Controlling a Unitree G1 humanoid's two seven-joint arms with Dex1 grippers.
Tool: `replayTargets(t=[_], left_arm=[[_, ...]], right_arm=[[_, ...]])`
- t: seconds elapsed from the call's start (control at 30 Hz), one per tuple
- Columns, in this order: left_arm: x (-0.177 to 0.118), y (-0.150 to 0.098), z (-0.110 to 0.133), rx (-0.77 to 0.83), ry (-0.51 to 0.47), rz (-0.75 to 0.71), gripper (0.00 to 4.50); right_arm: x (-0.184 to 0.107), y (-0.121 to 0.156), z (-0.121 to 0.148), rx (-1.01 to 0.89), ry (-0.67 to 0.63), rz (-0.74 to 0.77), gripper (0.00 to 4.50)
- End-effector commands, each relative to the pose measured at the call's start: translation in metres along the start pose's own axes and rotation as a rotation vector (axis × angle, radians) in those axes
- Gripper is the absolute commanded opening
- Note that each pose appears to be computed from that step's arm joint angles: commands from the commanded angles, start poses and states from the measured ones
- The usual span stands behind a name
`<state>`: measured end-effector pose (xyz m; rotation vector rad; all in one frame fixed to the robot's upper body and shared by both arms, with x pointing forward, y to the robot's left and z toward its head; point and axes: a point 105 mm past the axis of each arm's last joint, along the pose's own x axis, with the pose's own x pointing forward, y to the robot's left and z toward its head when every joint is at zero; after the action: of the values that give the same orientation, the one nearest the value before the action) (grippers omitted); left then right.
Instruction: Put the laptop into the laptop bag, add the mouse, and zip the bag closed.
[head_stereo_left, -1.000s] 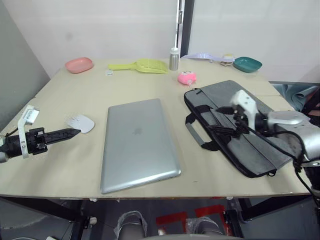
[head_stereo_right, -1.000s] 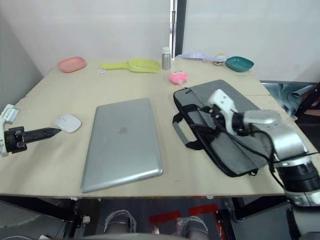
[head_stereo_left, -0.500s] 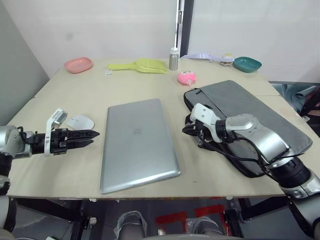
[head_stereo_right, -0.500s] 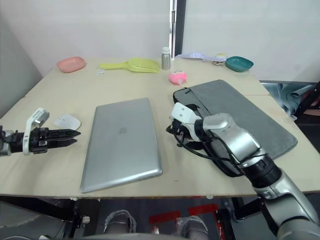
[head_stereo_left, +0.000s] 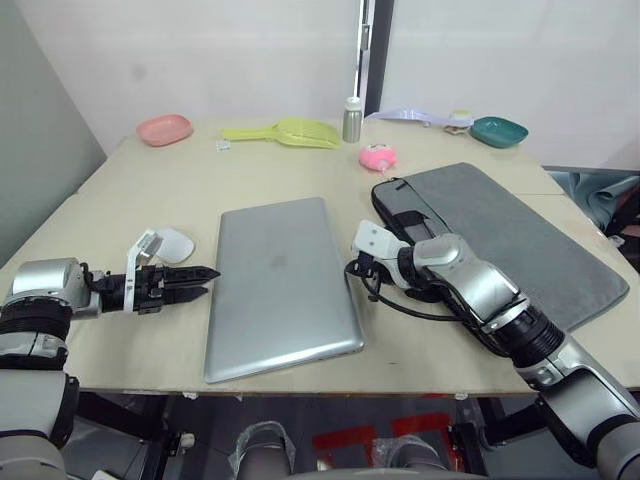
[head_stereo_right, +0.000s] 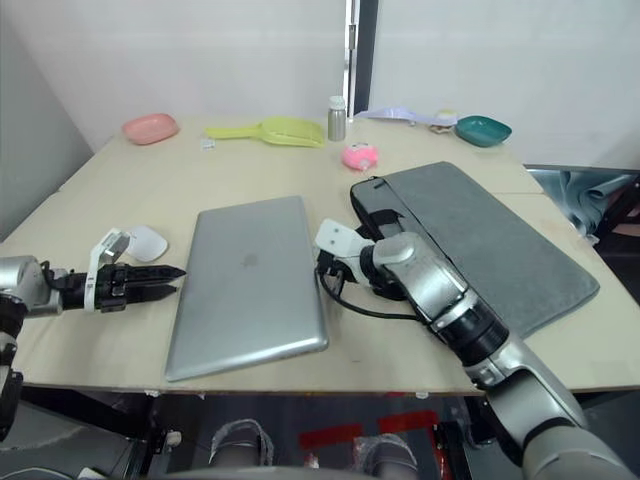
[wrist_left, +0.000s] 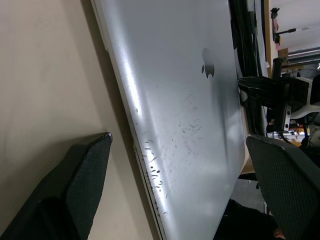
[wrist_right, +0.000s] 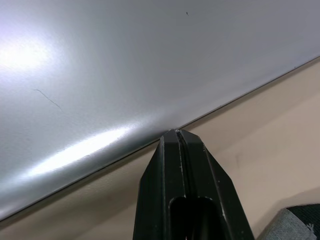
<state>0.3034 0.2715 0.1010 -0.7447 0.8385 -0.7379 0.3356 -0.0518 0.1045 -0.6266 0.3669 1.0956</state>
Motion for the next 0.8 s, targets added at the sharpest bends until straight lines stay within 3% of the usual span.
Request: replayTargets(t=[0.03, 0.37, 0.73, 0.8], left_arm=[[0.017, -0.003, -0.011, -0.019, 0.059, -0.029, 4.5], [0.03, -0.018, -0.016, -0.047, 0.047, -0.102, 4.5], [0.026, -0.023, -0.015, 0.014, -0.004, -0.101, 4.5], [0.024, -0.022, -0.018, 0.003, -0.001, -0.098, 3.98]], right_arm=[[0.01, 0.007, 0.019, -0.033, -0.049, 0.028, 0.01], [0.022, 0.02, 0.027, -0.038, -0.078, 0.07, 0.01], [0.017, 0.019, 0.012, -0.013, -0.059, 0.058, 0.01], [0.016, 0.018, 0.009, -0.008, -0.057, 0.052, 0.0]])
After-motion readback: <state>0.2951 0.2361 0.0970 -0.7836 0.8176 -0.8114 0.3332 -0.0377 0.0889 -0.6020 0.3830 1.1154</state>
